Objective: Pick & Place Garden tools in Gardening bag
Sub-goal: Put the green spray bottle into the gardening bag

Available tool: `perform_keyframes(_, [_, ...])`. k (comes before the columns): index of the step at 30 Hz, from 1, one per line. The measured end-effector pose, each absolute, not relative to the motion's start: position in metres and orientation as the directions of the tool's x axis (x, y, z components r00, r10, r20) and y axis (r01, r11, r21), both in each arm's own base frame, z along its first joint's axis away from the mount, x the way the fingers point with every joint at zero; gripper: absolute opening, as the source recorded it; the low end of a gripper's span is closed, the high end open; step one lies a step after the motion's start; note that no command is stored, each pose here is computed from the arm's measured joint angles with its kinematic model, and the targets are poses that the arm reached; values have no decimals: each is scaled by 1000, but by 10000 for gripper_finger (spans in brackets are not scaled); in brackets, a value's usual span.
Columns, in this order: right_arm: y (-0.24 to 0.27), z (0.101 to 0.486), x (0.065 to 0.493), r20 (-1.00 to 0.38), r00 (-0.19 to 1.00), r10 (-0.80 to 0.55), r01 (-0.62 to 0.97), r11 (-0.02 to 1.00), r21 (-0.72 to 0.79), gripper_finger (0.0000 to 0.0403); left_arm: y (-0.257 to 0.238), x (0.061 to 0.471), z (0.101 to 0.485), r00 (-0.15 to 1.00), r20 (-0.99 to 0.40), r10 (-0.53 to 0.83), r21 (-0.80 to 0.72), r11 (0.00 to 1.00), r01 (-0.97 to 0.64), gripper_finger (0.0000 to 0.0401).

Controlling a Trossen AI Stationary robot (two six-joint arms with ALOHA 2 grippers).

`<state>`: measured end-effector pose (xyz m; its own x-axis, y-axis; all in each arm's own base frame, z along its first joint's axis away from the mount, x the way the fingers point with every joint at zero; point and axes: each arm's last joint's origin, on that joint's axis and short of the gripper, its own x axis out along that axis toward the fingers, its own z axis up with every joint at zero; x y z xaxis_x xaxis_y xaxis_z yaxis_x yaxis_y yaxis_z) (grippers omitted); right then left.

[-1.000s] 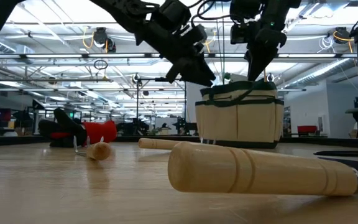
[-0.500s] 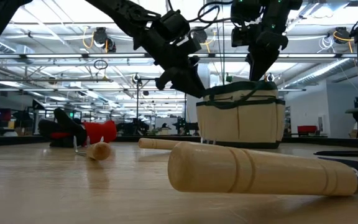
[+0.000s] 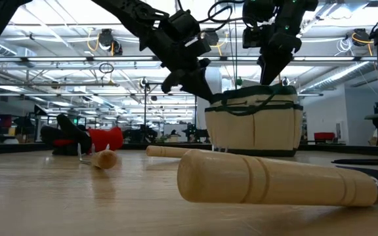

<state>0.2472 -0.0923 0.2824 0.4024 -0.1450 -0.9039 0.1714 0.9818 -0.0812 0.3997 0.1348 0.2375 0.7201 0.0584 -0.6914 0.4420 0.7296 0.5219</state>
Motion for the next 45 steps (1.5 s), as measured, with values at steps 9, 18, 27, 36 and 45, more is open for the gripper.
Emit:
perform_keyframes(9, [-84,283,250,-898,439,-41,116,993,11,50,117,382,255,648,-760,48,443,768,462,9])
perform_keyframes(18, [-73,288,244,-905,418,-80,101,994,-41,50,113,377,254,589,-801,110,436,781,447,5])
perform_keyframes(27, [-69,296,230,-916,395,-65,147,989,-7,50,114,377,255,590,-796,136,449,786,426,5])
perform_keyframes(36, [-71,292,237,-914,400,-67,-63,993,-100,50,107,379,255,592,-796,128,455,771,446,7])
perform_keyframes(45, [-74,293,238,-905,388,-177,-376,866,-331,50,109,378,255,580,-798,163,466,777,423,15])
